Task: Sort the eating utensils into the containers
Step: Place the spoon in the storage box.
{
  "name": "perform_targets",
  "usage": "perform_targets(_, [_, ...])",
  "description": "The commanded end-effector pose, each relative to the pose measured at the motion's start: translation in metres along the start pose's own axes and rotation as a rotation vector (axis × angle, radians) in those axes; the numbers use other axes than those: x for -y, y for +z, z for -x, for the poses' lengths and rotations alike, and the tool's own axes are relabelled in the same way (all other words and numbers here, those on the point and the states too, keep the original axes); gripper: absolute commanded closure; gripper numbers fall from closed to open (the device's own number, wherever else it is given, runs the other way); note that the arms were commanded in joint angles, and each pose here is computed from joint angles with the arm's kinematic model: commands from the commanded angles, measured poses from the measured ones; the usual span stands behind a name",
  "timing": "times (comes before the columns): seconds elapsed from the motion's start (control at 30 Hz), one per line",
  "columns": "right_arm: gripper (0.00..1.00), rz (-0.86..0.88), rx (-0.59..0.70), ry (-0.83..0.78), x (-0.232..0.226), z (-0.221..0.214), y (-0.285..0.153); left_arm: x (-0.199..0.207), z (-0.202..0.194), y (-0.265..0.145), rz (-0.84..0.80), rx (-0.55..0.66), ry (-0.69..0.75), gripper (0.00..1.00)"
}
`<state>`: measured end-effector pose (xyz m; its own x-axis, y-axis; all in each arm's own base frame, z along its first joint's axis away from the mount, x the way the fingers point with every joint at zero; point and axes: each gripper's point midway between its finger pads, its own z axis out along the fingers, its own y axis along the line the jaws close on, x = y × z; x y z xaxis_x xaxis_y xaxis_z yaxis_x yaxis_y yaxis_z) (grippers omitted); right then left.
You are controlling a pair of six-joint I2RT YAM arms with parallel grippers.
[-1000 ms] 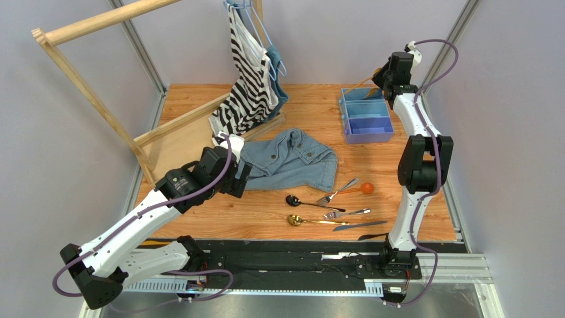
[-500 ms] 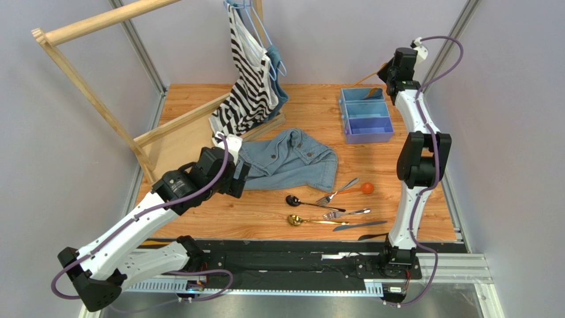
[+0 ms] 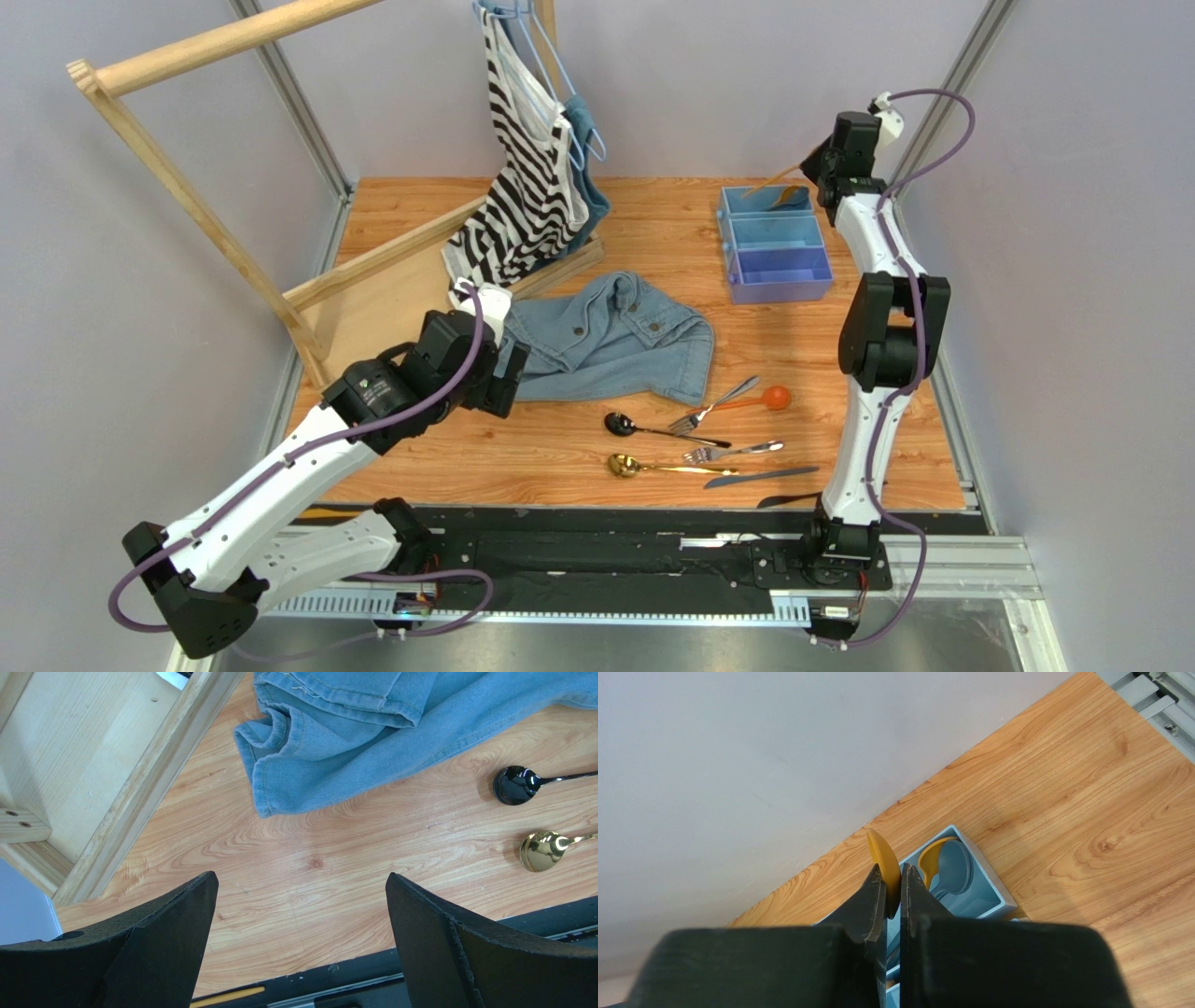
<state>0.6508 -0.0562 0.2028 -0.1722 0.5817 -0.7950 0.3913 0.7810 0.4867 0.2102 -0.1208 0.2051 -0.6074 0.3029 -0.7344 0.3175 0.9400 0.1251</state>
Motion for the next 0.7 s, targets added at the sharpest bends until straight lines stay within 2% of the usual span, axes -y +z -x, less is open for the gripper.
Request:
perform_targets(0.0, [1.00,0.028,0.008,0.010,-0.003,-0.008,0.010,-0.004,0.003,0.000,0.019,0.013,-0.006,0.02])
perform_targets(0.3, [1.00,0.022,-0.034,-0.023,-0.001,-0.033,0.011,-0.005,0.000,0.003,0.034,-0.011,0.006,0.03])
perform_targets(0.6, [0.89,0.015,-0.083,-0.020,0.007,-0.049,0.006,-0.006,0.001,0.001,0.036,0.001,-0.002,0.03])
perform_targets(0.67, [0.82,0.012,-0.085,-0.020,0.008,-0.050,0.003,-0.007,0.001,0.001,0.038,0.003,-0.003,0.02])
